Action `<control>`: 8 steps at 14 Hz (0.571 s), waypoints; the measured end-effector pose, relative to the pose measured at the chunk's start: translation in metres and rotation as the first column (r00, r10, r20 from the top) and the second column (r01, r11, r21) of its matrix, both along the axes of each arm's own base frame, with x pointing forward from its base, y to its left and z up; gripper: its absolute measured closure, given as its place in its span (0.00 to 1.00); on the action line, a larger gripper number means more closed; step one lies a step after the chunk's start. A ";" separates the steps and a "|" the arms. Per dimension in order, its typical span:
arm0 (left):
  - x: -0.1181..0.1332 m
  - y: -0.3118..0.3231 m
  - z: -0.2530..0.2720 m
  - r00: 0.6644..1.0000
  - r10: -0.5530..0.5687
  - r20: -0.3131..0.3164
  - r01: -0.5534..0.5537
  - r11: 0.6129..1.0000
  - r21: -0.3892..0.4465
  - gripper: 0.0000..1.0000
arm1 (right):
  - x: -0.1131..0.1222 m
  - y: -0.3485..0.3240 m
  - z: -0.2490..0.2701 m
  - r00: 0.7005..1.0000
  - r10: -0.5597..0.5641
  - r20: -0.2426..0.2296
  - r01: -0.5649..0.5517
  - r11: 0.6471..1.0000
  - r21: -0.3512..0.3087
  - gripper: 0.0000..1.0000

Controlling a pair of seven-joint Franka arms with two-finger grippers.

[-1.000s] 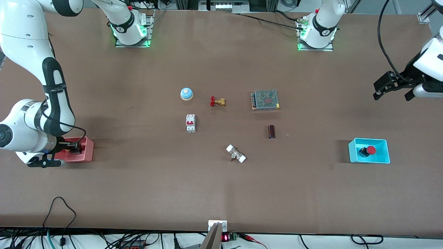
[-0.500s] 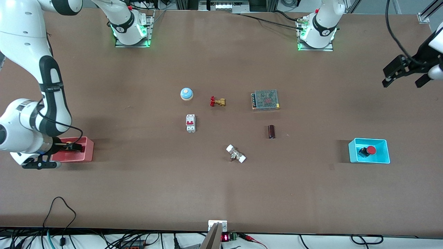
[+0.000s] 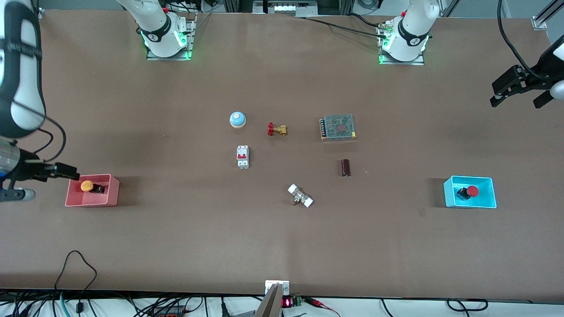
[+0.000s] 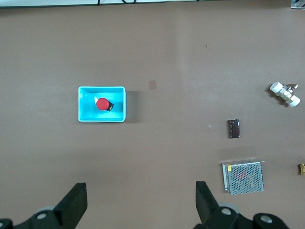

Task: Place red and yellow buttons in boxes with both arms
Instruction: 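Open the right gripper to release the yellow button in the pink box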

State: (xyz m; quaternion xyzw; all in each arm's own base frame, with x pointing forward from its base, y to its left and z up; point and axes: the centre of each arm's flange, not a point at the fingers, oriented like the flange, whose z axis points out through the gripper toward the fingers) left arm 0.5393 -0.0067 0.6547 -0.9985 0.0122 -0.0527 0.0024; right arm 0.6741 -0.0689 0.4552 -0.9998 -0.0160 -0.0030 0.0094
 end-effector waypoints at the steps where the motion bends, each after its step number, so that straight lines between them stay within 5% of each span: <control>1: 0.000 0.000 0.000 1.000 0.000 -0.001 0.000 1.000 0.000 0.00 | -0.004 0.022 0.012 1.000 -0.007 -0.005 0.007 1.000 0.006 0.00; 8: 0.000 0.002 0.002 1.000 0.002 0.003 -0.002 1.000 -0.005 0.00 | -0.066 0.052 0.102 0.993 -0.016 -0.114 0.020 0.999 0.036 0.00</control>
